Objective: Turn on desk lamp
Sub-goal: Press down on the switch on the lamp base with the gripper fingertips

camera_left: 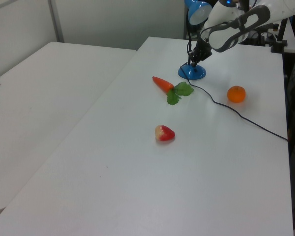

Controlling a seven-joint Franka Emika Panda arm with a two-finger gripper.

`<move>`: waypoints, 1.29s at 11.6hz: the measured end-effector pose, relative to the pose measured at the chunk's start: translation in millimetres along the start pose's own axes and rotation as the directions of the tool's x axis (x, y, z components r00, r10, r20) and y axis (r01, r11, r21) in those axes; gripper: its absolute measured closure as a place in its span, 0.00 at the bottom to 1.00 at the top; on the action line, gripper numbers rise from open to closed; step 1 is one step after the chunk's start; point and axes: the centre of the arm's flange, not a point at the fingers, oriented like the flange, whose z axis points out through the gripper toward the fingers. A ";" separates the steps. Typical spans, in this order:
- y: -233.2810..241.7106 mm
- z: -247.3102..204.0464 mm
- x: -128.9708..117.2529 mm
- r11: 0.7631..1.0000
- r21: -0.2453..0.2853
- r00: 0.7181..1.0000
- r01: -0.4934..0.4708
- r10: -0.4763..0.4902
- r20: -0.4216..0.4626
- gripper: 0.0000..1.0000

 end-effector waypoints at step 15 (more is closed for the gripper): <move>16.9 14.4 1.4 0.999 -0.012 0.999 -0.038 0.038 0.003 0.99</move>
